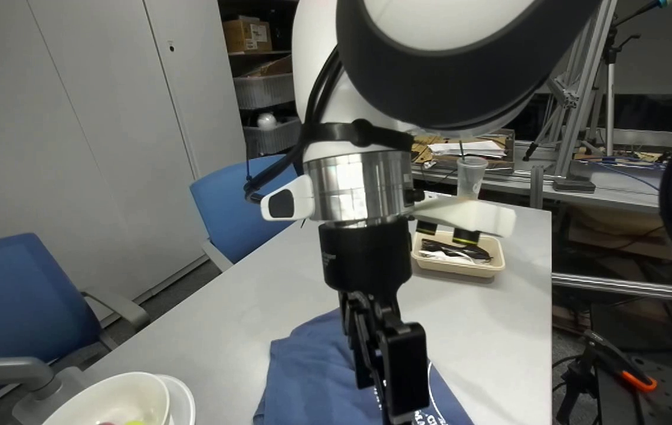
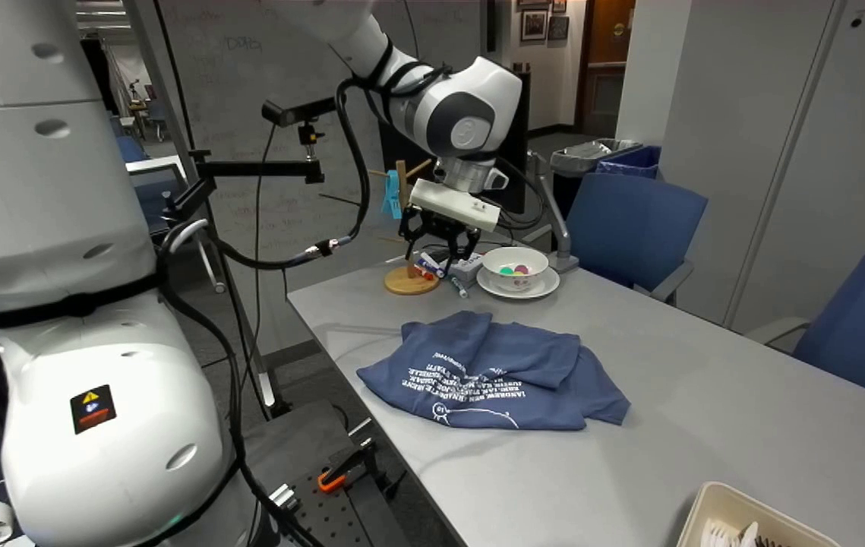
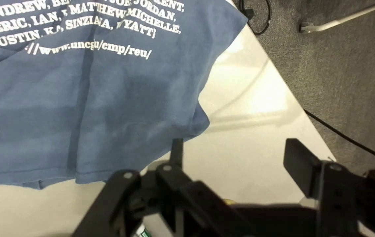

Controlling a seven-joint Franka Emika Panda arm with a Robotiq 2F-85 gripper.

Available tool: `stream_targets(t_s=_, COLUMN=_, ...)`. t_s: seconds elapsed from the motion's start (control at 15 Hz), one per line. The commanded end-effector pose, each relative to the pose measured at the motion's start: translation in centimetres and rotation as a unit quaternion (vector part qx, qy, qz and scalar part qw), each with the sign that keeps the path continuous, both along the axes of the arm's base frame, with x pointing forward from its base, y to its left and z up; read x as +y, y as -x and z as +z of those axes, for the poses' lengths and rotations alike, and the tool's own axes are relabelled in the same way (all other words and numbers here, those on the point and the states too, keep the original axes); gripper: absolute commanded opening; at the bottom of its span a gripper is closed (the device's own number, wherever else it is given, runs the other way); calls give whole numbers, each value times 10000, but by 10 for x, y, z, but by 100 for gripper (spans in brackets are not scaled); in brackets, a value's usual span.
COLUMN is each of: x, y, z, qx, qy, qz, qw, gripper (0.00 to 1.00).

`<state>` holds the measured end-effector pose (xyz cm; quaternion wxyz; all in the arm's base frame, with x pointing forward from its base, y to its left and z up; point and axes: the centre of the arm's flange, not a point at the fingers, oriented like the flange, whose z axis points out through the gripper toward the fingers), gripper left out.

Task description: Unfold the blue shirt

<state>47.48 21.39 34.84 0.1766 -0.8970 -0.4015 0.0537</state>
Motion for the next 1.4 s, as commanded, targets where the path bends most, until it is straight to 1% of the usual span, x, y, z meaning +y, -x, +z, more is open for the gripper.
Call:
stream_targets(t_s=0.0, x=-12, y=-9, z=3, qx=-113, qy=-3, qz=-48, qw=9999, gripper=100)
stream_targets(t_s=0.13, x=-15, y=-15, z=-4, qx=-205, qy=37, qz=-126, qw=9997, gripper=100)
stream_targets(t_s=0.27, x=-14, y=-22, z=-14, qx=-439, qy=112, qz=-169, qw=9988, gripper=100)
stream_targets(t_s=0.4, x=-16, y=-32, z=-26, qx=-759, qy=189, qz=-206, qw=9967, gripper=100)
stream_targets(t_s=0.53, x=-22, y=-42, z=-44, qx=-1047, qy=304, qz=-261, qw=9937, gripper=100)
stream_targets(t_s=0.67, x=-26, y=-50, z=-65, qx=-1178, qy=405, qz=-323, qw=9917, gripper=100)
stream_targets(t_s=1.0, x=-24, y=-57, z=-124, qx=-1267, qy=683, qz=-306, qw=9891, gripper=100)
stream_targets(t_s=1.33, x=-17, y=-60, z=-170, qx=-1332, qy=905, qz=-262, qw=9866, gripper=100)
